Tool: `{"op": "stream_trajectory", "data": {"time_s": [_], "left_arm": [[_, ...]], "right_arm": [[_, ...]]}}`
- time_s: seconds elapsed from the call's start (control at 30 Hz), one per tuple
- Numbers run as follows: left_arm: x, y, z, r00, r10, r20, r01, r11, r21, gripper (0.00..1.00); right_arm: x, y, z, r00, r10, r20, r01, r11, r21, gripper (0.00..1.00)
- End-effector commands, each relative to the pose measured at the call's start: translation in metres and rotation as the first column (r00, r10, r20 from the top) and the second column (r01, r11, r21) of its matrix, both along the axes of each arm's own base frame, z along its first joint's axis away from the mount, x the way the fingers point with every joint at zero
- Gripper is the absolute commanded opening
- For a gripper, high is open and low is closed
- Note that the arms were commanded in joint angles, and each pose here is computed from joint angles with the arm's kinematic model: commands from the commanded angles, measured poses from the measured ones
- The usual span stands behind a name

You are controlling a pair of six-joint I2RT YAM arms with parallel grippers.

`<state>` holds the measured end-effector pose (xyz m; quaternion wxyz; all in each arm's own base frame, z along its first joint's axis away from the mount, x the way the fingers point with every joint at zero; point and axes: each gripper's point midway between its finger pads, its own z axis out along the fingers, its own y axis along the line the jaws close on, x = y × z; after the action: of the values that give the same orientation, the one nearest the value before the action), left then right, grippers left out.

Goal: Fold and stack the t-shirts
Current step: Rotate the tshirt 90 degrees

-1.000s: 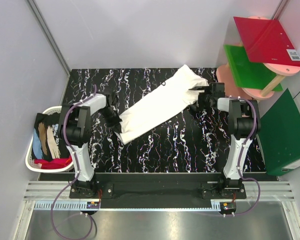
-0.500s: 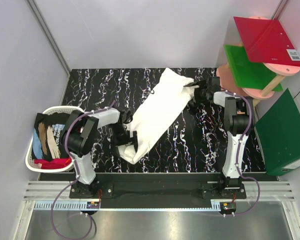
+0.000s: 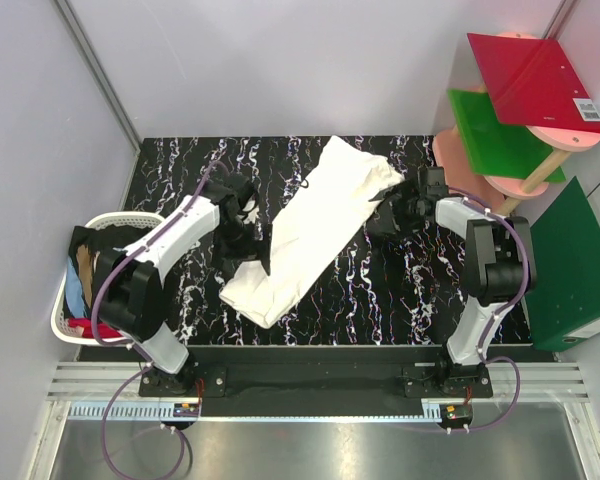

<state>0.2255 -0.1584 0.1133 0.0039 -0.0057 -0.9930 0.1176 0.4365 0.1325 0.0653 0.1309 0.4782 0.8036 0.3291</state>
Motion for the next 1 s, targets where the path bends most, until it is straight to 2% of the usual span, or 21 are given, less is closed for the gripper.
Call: {"op": "stream_trajectory", "data": {"time_s": [0.0,0.07,0.2,0.33,0.4,0.43,0.5,0.53,0.67,0.77,0.97], "left_arm": [[0.04,0.003,0.021,0.987,0.015,0.159,-0.02,0.999,0.029,0.99],[0.066,0.0,0.032,0.971,0.074,0.226,-0.077,0.997,0.004,0.99],[0.101,-0.003,0.036,0.96,0.172,0.223,-0.166,0.985,-0.043,0.99],[0.123,0.004,0.049,0.94,0.216,0.265,-0.208,0.976,-0.057,0.99],[0.126,0.009,0.052,0.935,0.232,0.268,-0.223,0.973,-0.063,0.99],[0.127,0.014,0.053,0.932,0.246,0.265,-0.237,0.969,-0.065,0.99],[0.127,0.018,0.056,0.926,0.26,0.274,-0.25,0.966,-0.07,0.99],[0.127,0.023,0.056,0.923,0.271,0.273,-0.263,0.962,-0.066,0.99],[0.127,0.029,0.06,0.914,0.291,0.282,-0.283,0.957,-0.07,0.99],[0.128,0.03,0.06,0.911,0.304,0.28,-0.295,0.953,-0.073,0.99],[0.13,0.029,0.048,0.913,0.325,0.247,-0.32,0.945,-0.059,0.99]], "right_arm": [[0.007,-0.015,0.008,0.999,-0.007,0.043,0.012,0.994,-0.113,1.0],[0.017,-0.019,0.005,0.999,-0.017,0.047,0.024,0.99,-0.138,1.0],[0.04,-0.024,-0.005,0.998,-0.032,0.046,0.039,0.984,-0.172,0.99],[0.07,-0.023,-0.009,0.997,-0.026,0.07,0.039,0.982,-0.182,0.91],[0.078,-0.02,-0.021,0.998,-0.013,0.059,0.023,0.984,-0.177,0.8],[0.086,-0.019,-0.016,0.997,-0.013,0.075,0.026,0.984,-0.174,0.69],[0.091,-0.019,-0.026,0.998,-0.021,0.059,0.031,0.984,-0.175,0.62],[0.095,-0.02,-0.023,0.998,-0.023,0.059,0.034,0.983,-0.179,0.48],[0.102,-0.023,-0.029,0.998,-0.033,0.055,0.045,0.974,-0.223,0.26],[0.11,-0.017,-0.026,0.997,-0.001,0.076,0.019,0.969,-0.247,0.23],[0.136,0.002,-0.024,0.985,0.101,0.141,-0.058,0.959,-0.278,0.24]]}}
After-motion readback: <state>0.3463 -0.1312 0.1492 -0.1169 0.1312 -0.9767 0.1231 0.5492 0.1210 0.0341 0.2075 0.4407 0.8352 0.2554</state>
